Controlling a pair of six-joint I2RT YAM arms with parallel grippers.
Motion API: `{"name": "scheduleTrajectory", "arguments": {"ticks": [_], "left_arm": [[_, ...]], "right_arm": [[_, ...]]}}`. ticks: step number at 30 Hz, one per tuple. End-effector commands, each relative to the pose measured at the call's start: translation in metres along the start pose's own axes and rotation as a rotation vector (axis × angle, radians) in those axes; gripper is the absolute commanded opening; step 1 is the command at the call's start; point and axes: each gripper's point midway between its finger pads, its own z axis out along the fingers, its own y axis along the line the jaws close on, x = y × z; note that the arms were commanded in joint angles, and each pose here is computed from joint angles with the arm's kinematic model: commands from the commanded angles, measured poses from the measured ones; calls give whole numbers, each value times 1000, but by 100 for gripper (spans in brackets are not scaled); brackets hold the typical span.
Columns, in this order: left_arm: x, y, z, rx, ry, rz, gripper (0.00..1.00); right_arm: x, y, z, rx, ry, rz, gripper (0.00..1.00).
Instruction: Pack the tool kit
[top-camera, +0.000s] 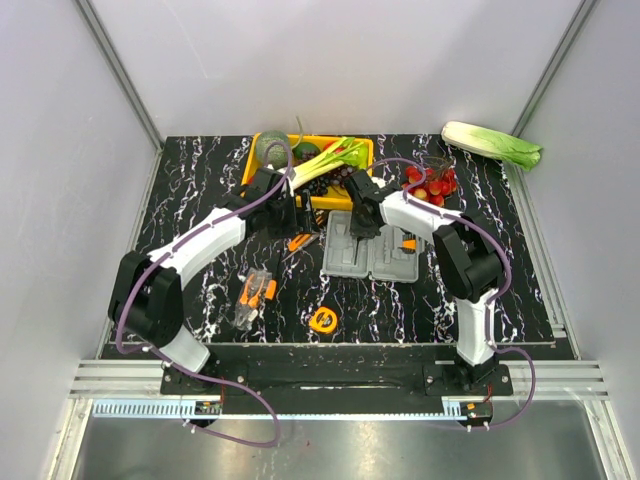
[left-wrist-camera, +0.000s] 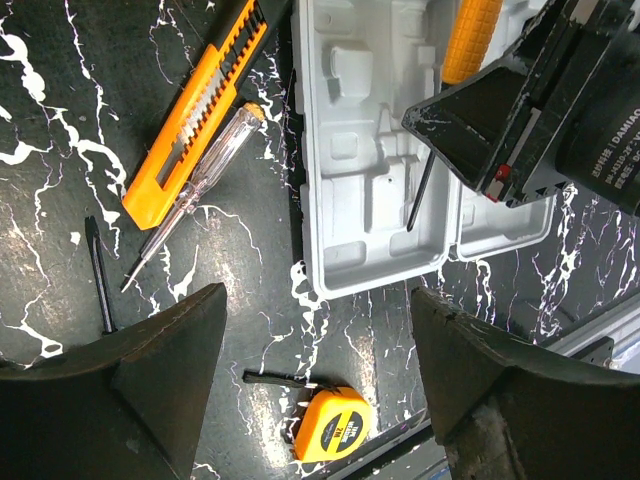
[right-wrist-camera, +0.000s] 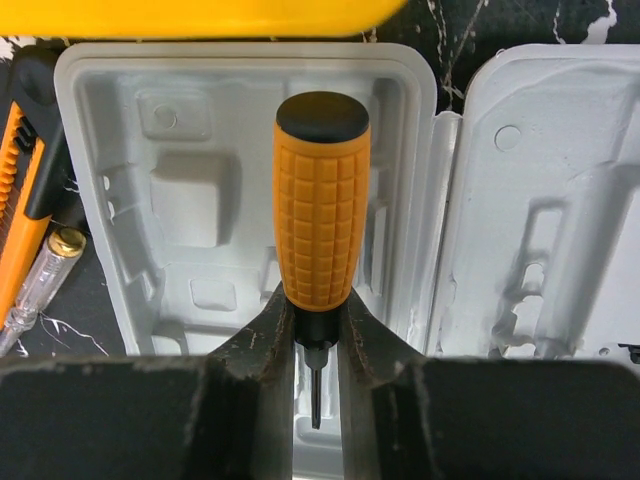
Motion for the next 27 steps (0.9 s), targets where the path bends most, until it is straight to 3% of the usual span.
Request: {"name": "scheduleTrajectory", "arguments": {"ticks": [1, 8, 16, 23, 27], "left_arm": [[-6, -8, 1, 38, -19, 21, 77], [-3, -2, 8, 15, -5, 14, 78], [20, 13, 38, -15, 92, -33, 77], [39, 6, 59, 44, 166, -57, 69], [16, -2, 53, 42, 100, -25, 66]], "right_arm": [[1, 6, 10, -3, 31, 17, 6], [7, 3, 10, 5, 54, 9, 27], [7, 1, 3, 0, 50, 7, 41], [-2, 7, -12, -30, 22, 33, 36], [-6, 6, -31, -51, -13, 41, 34]]}}
